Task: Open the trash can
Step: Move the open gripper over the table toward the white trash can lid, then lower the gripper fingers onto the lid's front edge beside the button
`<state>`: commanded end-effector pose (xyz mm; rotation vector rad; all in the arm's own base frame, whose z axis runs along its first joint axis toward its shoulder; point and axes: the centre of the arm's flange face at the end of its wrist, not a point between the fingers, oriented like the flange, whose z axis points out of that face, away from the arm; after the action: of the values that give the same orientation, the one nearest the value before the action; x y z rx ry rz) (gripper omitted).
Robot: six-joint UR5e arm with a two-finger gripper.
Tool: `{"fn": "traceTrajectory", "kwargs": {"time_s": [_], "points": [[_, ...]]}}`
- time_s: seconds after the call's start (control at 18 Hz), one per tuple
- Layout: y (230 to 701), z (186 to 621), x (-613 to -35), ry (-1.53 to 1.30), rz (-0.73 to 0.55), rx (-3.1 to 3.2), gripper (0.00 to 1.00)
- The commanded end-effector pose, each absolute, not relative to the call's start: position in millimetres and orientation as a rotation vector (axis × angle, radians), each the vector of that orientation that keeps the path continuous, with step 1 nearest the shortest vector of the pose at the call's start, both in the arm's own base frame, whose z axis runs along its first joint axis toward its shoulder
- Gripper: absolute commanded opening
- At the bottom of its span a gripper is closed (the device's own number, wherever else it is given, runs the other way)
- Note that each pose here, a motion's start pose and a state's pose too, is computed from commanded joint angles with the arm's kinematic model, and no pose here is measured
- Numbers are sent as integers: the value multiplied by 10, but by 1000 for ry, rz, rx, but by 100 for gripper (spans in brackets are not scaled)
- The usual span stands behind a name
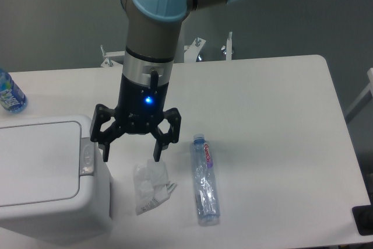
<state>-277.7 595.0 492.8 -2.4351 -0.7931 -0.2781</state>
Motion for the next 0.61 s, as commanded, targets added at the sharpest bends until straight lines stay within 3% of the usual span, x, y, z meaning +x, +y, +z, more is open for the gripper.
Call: {"fn": "traceTrajectory", "kwargs": {"time_s": [0.61], "points": [[6021,4811,-2621,-787,-304,-2460,100]]}}
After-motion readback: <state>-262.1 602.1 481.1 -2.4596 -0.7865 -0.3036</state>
